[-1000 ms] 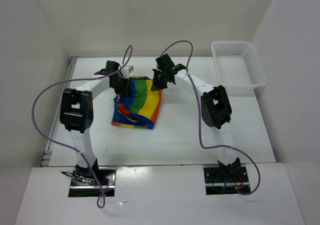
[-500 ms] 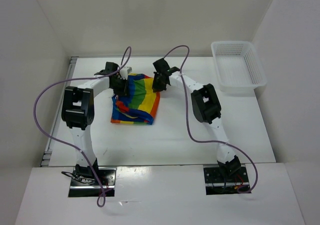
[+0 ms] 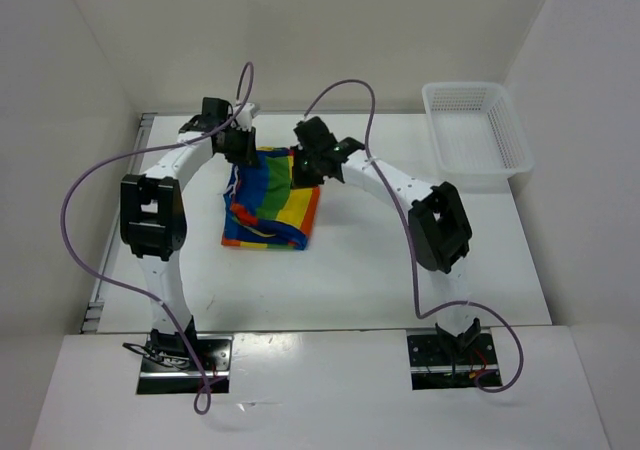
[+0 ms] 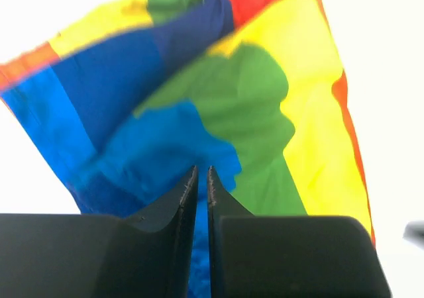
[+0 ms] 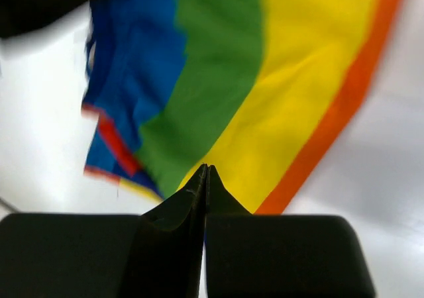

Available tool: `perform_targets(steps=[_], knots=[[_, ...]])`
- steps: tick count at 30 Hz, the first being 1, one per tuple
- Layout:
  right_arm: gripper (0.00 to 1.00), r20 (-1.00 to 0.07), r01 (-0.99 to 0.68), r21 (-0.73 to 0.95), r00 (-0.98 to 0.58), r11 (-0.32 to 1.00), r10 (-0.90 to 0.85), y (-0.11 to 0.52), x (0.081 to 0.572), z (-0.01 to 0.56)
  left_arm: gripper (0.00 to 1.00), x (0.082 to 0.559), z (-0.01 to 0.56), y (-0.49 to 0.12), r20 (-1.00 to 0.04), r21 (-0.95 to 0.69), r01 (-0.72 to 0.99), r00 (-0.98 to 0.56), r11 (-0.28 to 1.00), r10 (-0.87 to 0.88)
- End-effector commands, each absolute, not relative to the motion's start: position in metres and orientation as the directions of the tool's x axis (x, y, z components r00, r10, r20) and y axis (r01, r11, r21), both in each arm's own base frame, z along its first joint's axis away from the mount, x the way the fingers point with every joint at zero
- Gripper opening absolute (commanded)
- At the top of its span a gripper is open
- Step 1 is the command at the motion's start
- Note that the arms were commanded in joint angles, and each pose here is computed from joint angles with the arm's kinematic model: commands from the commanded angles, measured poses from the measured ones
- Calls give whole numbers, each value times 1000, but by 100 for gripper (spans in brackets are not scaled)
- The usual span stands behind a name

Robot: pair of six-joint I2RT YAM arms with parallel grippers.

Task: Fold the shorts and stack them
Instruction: Fold the shorts

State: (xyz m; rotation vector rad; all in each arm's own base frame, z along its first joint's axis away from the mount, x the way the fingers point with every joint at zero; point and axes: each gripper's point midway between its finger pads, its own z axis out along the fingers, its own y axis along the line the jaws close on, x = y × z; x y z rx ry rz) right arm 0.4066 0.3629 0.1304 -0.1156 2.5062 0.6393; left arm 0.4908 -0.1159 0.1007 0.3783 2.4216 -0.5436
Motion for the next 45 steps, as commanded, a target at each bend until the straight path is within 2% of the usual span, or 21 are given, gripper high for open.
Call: perform_targets(steps=[1,4,7,15,19,21,22,23,24,25,26,27,28,31,35,39,40,45], knots=[[0,-508,-349,400,-854,848,-112,386,351,118,16,508,90,-116,-628,-312,398,-768,863,127],[0,-404,-329,350,-898,877,-176,367,316,61,15,513,66,-119,-592,-337,390,-795,857,129],[0,-349,-305,336,-919,891,-183,356,297,31,13,512,59,-117,-587,-330,382,-799,863,130],[0,-350,-277,281,-921,919,-171,345,300,15,13,513,42,-111,-571,-309,361,-810,880,132],[0,-410,-290,306,-900,907,-149,346,304,52,13,517,50,-104,-571,-297,346,-811,890,125],[0,-455,-297,296,-880,908,-139,343,309,79,18,524,77,-109,-620,-298,376,-775,877,121],[3,-509,-305,312,-853,900,-113,344,314,111,21,523,97,-111,-643,-298,391,-756,871,120],[7,-541,-300,285,-835,910,-106,337,318,125,25,525,115,-115,-672,-305,418,-731,856,117],[25,-570,-298,286,-817,911,-89,335,321,142,42,526,131,-117,-694,-302,433,-710,849,115],[39,-601,-296,287,-796,911,-70,326,324,162,53,525,155,-119,-724,-294,452,-681,842,113],[79,-613,-284,287,-788,915,-52,318,326,172,62,526,169,-121,-744,-289,467,-659,836,111],[91,-630,-255,291,-776,922,-16,305,336,182,71,523,181,-123,-755,-290,479,-647,829,109],[98,-652,-237,299,-758,924,16,293,339,199,84,520,203,-122,-777,-275,489,-620,828,108],[100,-702,-136,299,-702,944,121,247,355,231,91,510,236,-122,-804,-256,500,-586,827,105],[100,-760,38,277,-602,960,243,175,370,252,92,491,255,-117,-813,-236,489,-573,840,105],[100,-775,201,162,-581,966,251,115,379,248,93,471,223,-109,-803,-219,458,-586,861,108],[100,-775,233,144,-577,962,256,104,379,249,93,461,196,-107,-763,-239,438,-637,867,111],[100,-753,410,88,-569,908,330,41,376,239,93,445,184,-98,-739,-220,399,-664,890,115]])
